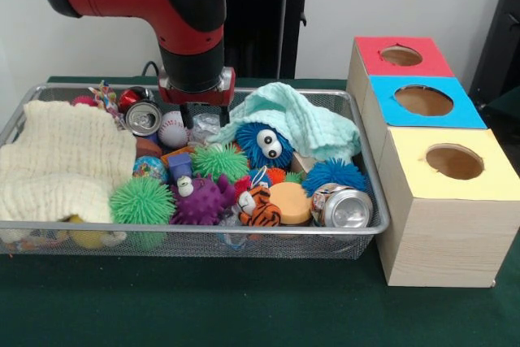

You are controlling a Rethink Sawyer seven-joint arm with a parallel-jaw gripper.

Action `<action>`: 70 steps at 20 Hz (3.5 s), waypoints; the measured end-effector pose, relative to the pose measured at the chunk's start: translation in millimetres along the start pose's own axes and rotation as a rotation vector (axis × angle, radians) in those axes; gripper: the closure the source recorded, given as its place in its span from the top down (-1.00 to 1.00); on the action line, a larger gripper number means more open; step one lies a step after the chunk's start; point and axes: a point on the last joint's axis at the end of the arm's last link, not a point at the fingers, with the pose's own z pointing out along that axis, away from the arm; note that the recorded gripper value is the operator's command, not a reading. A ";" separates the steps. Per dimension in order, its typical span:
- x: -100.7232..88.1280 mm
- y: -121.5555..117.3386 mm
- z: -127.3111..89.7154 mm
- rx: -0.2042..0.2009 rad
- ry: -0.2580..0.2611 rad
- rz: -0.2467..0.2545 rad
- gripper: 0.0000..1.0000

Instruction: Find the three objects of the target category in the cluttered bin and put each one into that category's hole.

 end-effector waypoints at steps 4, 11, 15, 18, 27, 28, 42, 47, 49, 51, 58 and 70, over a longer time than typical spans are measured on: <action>-0.1 0.4 -0.3 0.005 -0.003 -0.009 1.00; -0.3 0.1 -1.5 0.018 -0.011 -0.026 1.00; -0.3 0.1 -2.2 0.026 -0.031 -0.036 1.00; 2.9 0.8 -2.7 0.033 -0.071 -0.048 1.00; 15.9 1.1 -0.2 0.044 -0.173 -0.053 1.00; 17.3 1.2 0.1 0.046 -0.180 -0.054 1.00; 21.5 6.1 1.9 0.089 -0.210 -0.072 1.00; 22.0 6.8 2.2 0.096 -0.214 -0.075 1.00; 22.2 7.1 2.2 0.099 -0.216 -0.076 1.00; 22.3 7.2 2.3 0.100 -0.216 -0.076 1.00; 22.4 7.3 2.3 0.102 -0.217 -0.077 1.00; 22.4 7.0 2.4 0.103 -0.219 -0.077 1.00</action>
